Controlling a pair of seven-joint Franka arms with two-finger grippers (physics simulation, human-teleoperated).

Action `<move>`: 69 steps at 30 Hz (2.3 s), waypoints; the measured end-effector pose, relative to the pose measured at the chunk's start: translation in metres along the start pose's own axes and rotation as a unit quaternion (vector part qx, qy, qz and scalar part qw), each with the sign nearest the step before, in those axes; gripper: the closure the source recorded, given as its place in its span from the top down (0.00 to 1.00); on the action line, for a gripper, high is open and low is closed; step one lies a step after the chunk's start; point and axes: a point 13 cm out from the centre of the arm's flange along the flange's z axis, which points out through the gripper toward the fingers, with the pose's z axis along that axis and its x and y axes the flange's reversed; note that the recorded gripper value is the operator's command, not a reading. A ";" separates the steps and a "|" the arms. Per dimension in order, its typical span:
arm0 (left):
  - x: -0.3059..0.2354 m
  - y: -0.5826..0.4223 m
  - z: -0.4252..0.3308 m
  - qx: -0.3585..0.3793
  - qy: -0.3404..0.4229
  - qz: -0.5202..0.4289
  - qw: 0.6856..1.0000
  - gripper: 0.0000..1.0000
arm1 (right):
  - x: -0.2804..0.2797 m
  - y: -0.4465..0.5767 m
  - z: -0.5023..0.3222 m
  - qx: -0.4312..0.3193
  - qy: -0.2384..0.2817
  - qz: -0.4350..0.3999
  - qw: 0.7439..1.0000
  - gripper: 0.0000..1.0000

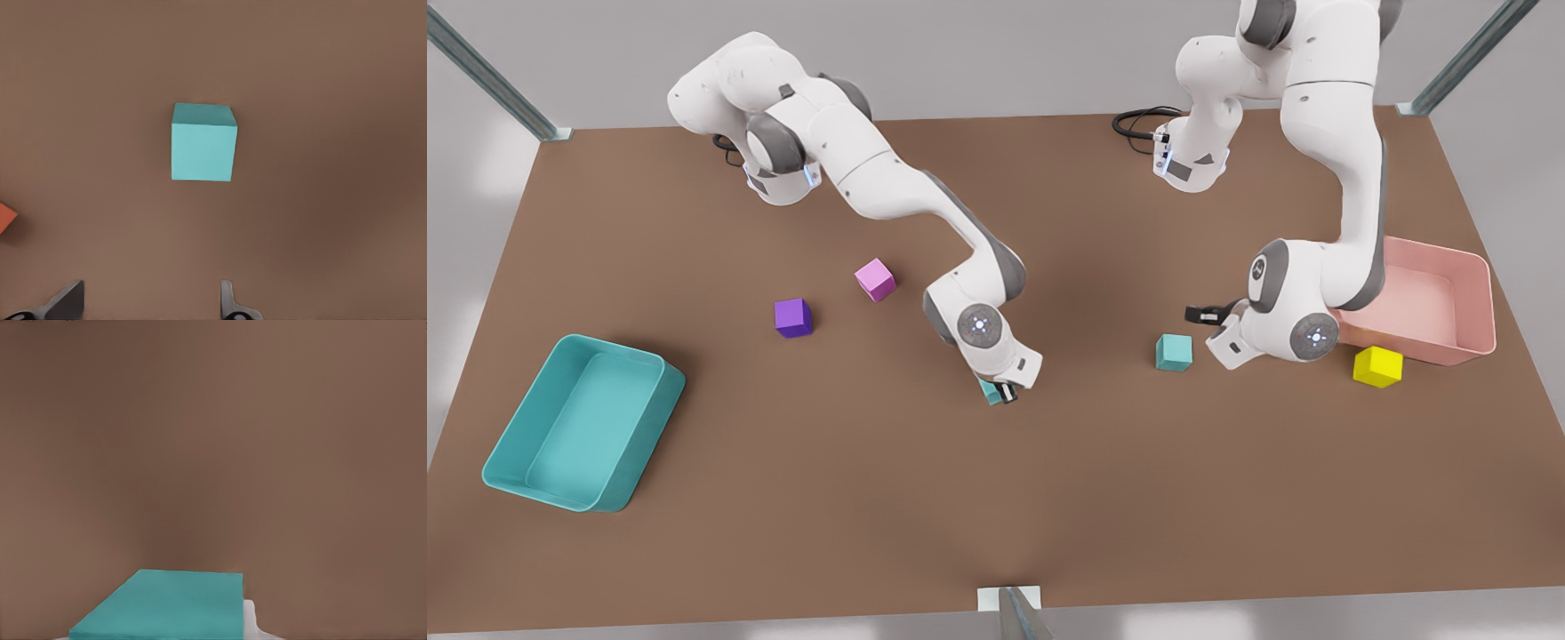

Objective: Stack the two blue cubes on top of each other

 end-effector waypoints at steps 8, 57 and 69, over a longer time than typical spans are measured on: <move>-0.037 -0.025 0.023 -0.001 -0.076 0.004 0.997 1.00 | 0.002 0.001 0.018 0.005 0.022 0.146 0.989 1.00; -0.106 -0.373 0.004 -0.022 -0.159 0.054 0.985 0.56 | 0.343 0.184 -0.420 -0.082 0.098 0.597 0.792 1.00; -0.095 -0.408 0.039 -0.016 -0.142 -0.007 0.990 0.57 | 0.351 0.181 -0.403 -0.083 0.123 0.660 0.736 1.00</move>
